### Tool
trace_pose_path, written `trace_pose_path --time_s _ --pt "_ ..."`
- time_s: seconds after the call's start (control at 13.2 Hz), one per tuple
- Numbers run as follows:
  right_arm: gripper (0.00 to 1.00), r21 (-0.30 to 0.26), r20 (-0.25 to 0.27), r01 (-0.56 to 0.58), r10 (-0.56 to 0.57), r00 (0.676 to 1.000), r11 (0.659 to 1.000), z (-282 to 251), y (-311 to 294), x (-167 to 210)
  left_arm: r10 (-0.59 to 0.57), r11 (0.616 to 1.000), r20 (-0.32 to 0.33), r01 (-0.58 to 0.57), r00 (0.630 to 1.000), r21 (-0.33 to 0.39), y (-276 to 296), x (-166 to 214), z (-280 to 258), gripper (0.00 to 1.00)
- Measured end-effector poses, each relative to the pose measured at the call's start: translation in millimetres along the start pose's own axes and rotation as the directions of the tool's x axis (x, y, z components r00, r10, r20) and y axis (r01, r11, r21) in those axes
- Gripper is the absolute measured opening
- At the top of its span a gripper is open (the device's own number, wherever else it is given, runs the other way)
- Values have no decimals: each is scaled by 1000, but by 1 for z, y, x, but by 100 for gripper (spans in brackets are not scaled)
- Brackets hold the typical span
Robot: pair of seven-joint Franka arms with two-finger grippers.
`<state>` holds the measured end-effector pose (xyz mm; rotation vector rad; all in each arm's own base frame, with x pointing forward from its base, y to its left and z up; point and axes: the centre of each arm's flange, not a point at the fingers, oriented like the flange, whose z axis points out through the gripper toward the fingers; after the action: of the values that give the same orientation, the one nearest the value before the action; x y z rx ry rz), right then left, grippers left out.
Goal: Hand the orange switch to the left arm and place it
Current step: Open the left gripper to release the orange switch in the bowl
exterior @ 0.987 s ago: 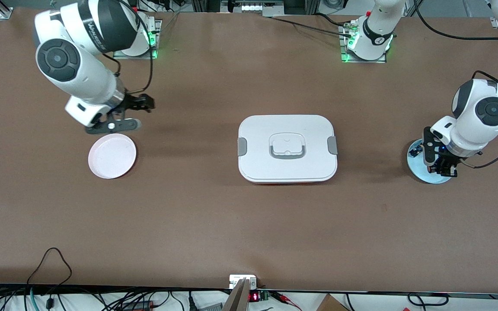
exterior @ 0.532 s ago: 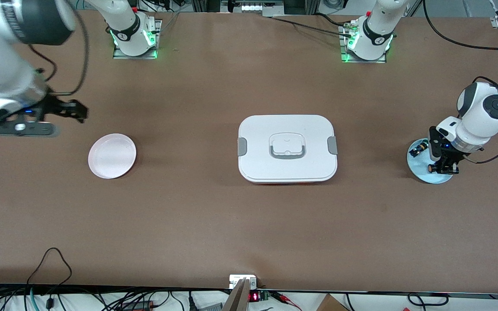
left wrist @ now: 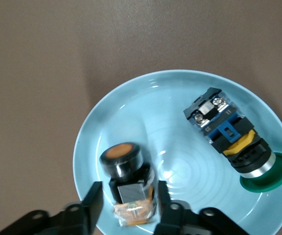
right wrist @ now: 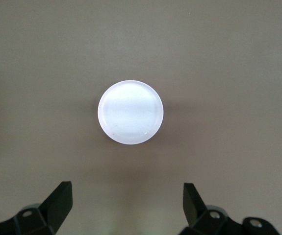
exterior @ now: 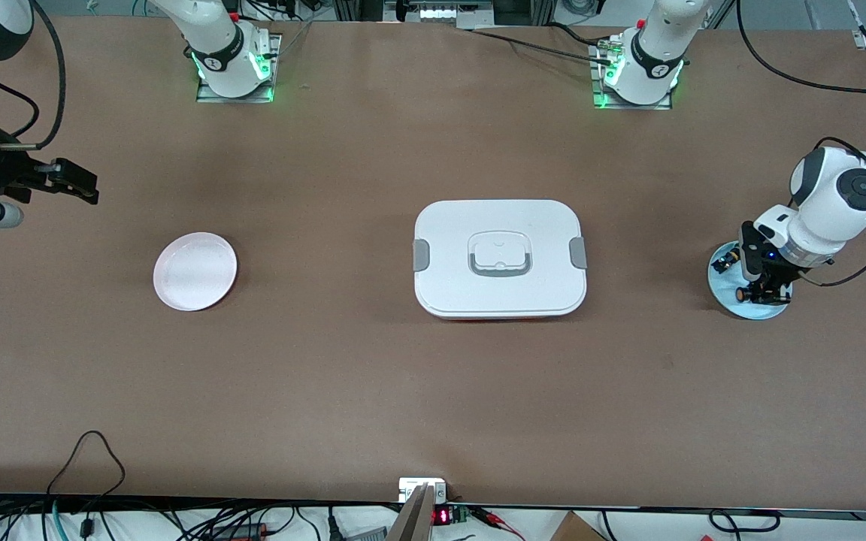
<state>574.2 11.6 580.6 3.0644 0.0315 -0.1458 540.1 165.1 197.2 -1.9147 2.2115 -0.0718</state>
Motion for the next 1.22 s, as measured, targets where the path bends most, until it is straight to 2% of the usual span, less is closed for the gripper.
trace_pose_path --time_s 0.15,0.23,0.3,0.38,0.53,0.76,0.99,1.22 --pt "100 11 -15 2 -2 1000 1000 6 -2 0 5 1000 2 -5 1000 -7 -2 1 -1 77" --pt "100 14 -46 4 -4 999 1000 13 -3 -1 8 1000 7 -8 1000 -13 -5 2 -4 88" --pt "100 16 -73 6 -5 997 1000 21 -3 -6 16 1000 15 -15 1000 -21 -11 4 -10 96" --pt "100 18 -79 7 -5 997 1000 25 -3 -14 20 999 24 -19 1000 -37 -18 7 -20 100" --pt "100 20 -84 5 -3 996 1000 17 -1 -26 -15 993 27 18 1000 -113 -41 16 -57 100" --pt "100 21 -96 3 -1 995 1000 5 0 -32 -92 964 50 102 994 -245 -80 29 -126 100" --pt "100 21 -91 -1 3 996 1000 7 3 -31 -183 923 101 206 978 -325 -107 58 -170 100" --pt "100 23 -87 -14 16 996 1000 9 10 -31 -262 876 178 311 949 -369 -126 104 -206 100"
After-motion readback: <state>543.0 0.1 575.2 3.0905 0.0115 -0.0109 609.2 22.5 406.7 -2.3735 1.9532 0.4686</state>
